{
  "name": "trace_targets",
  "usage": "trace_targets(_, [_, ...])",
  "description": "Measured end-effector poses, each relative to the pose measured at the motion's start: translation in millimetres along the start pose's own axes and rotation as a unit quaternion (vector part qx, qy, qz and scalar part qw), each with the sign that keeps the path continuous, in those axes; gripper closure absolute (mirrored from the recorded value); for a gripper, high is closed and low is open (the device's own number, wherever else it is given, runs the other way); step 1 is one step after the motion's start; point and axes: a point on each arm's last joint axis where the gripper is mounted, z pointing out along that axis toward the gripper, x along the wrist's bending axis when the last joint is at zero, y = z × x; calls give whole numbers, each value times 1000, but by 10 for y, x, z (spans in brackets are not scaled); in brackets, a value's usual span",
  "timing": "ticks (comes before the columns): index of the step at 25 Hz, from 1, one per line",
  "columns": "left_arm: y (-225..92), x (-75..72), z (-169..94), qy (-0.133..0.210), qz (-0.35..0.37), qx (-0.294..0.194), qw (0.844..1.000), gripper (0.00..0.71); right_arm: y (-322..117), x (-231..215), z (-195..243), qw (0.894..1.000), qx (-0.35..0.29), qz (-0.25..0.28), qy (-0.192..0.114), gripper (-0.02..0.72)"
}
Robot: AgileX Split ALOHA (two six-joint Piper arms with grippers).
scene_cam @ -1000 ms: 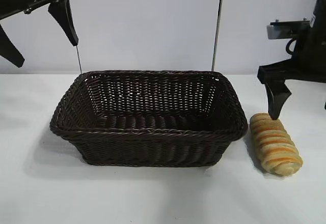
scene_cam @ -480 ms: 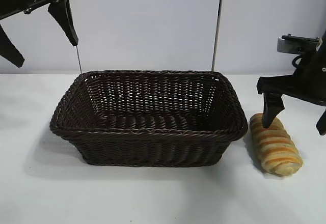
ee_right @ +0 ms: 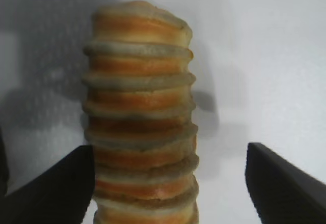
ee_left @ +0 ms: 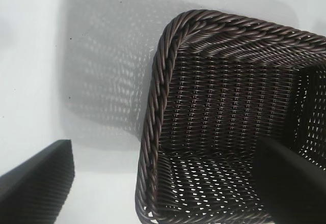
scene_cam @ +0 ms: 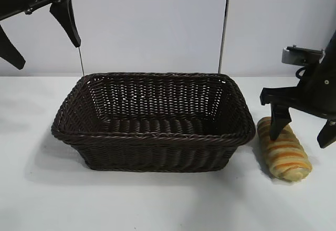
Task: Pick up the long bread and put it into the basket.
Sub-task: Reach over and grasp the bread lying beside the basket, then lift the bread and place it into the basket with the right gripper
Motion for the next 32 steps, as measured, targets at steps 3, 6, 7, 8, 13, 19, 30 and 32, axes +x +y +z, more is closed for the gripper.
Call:
trace_targets(3, [0,0,0,0,0,0,1000,25,-2,-2,34,1000,3,3,-1,643])
trace_targets(6, [0,0,0,0,0,0,1000,25,-1,-2,40,1000,3,2,-2,650])
trace_targets(7, [0,0,0,0,0,0,1000,25,0,-2,36,1000,2,2,-2,650])
trace_targets(8, [0,0,0,0,0,0,1000,25,0,-2,24,1000,2,2,-1,650])
trace_targets(13, [0,0,0,0,0,0,1000,25,-2,-8,-126,1000,-2,-5,-5,657])
trace_targets(19, [0,0,0,0,0,0,1000,25,77,16,-564,999,-40,-10,3,659])
trace_targets(30, [0,0,0,0,0,0,1000,25,507,189,-1302,987,-103,-121,29,659])
trace_targets(32, [0,0,0,0,0,0,1000,25,562,242,-1397,978,-117,-167,45,659])
